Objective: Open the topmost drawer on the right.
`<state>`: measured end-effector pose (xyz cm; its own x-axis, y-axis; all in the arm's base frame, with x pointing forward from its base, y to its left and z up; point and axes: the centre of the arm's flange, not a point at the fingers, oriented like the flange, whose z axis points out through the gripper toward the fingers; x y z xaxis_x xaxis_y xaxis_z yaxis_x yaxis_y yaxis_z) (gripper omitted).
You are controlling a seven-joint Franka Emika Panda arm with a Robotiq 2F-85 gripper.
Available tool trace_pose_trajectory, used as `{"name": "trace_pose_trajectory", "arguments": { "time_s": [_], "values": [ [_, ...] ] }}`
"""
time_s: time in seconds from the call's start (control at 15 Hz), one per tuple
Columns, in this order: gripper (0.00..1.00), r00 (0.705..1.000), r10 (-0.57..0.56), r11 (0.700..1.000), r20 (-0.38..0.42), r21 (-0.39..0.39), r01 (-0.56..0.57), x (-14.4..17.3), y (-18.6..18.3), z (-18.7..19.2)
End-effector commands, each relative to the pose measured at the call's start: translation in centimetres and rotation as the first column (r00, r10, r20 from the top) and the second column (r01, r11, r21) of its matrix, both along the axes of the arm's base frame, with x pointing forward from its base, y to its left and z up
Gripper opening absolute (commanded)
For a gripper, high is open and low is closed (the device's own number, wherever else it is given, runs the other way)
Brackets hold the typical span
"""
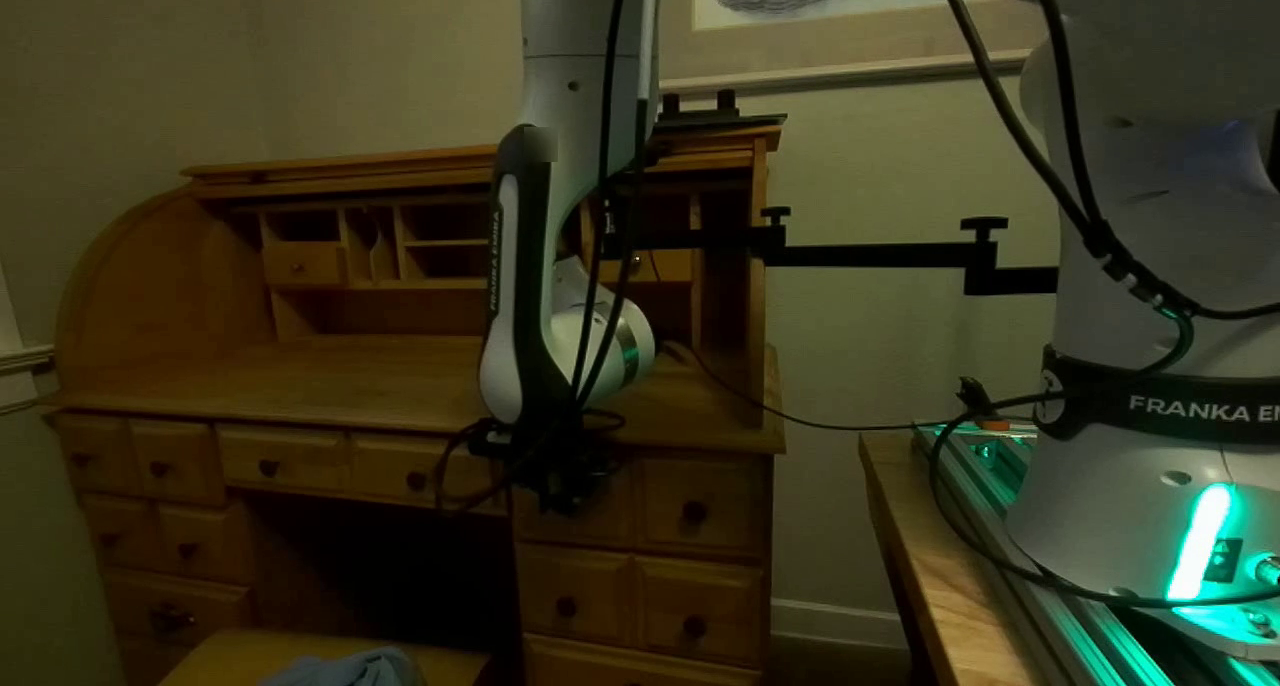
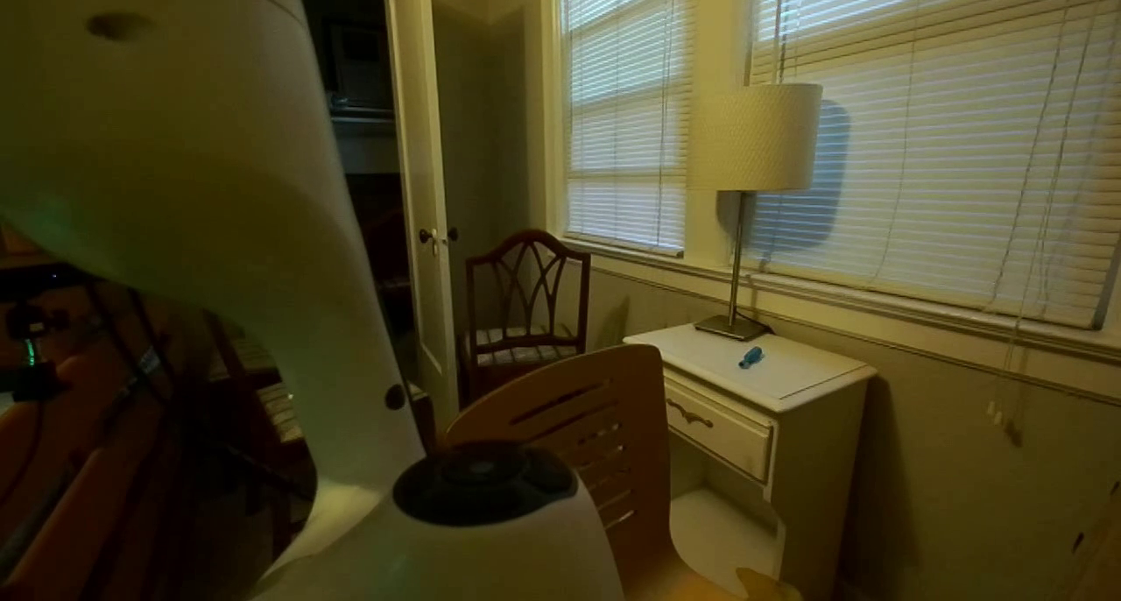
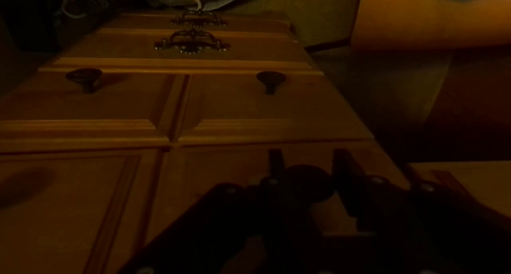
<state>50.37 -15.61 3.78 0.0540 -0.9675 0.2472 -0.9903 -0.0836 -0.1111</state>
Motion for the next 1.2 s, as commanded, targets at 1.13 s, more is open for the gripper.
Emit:
{"name": "trace_pose_trajectory", "arguments": {
  "time_s": [1.13],
  "values": [
    [0.1, 0.999, 0.032, 0.999, -0.008, 0.016, -0.032, -0.4, 6.5, 0.0]
  ]
}}
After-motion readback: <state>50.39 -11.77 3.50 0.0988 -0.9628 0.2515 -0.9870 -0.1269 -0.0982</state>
